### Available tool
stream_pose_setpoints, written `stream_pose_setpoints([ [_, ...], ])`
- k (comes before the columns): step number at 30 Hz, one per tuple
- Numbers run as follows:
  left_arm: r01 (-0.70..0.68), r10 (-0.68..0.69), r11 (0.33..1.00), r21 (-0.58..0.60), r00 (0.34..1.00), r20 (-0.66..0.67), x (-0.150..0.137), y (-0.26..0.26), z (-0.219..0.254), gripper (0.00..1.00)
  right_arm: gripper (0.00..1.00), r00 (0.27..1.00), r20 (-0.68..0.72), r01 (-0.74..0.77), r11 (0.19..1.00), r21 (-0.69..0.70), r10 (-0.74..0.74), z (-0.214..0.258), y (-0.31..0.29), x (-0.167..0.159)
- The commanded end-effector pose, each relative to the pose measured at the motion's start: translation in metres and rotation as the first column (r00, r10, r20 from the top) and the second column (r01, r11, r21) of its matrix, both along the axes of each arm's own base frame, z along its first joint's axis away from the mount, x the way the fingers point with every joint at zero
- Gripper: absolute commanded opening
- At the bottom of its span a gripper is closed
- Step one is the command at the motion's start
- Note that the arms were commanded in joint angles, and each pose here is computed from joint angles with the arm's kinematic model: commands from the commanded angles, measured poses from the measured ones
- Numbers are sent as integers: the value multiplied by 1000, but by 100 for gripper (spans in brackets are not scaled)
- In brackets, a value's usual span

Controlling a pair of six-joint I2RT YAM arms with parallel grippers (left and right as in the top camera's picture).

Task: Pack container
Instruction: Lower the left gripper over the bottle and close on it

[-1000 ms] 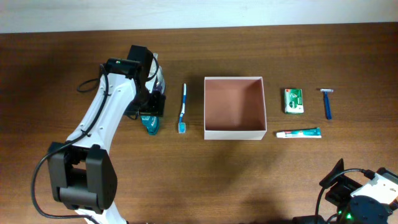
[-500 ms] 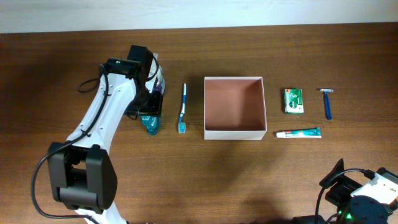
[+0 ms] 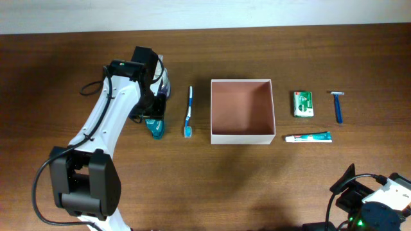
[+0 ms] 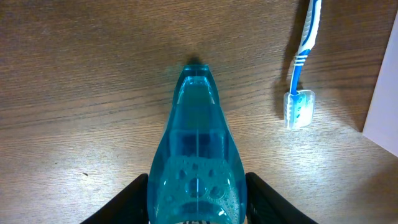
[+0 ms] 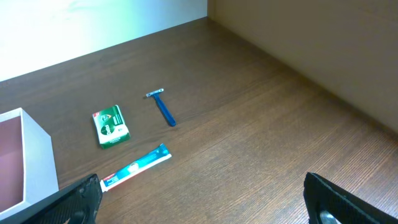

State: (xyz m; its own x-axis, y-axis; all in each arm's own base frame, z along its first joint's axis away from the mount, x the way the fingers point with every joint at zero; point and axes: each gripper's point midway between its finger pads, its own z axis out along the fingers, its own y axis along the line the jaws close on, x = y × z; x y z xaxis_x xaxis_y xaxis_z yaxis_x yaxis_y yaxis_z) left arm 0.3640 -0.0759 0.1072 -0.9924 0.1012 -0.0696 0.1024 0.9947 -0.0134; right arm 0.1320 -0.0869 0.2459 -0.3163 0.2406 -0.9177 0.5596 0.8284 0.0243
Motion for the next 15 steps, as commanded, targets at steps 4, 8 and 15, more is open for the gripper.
stream_pose_setpoints([
  [4,3,-3,1000,5,1000,12,3,1,3,40,99,1000,25,-4,1000,5,4,6,1,-1],
  [8,3,-3,1000,12,1000,16,4,2,3,40,99,1000,25,-4,1000,5,4,6,1,-1],
  [15,2,-3,1000,4,999,51,12,0,17,39,99,1000,25,-4,1000,5,4,6,1,-1],
])
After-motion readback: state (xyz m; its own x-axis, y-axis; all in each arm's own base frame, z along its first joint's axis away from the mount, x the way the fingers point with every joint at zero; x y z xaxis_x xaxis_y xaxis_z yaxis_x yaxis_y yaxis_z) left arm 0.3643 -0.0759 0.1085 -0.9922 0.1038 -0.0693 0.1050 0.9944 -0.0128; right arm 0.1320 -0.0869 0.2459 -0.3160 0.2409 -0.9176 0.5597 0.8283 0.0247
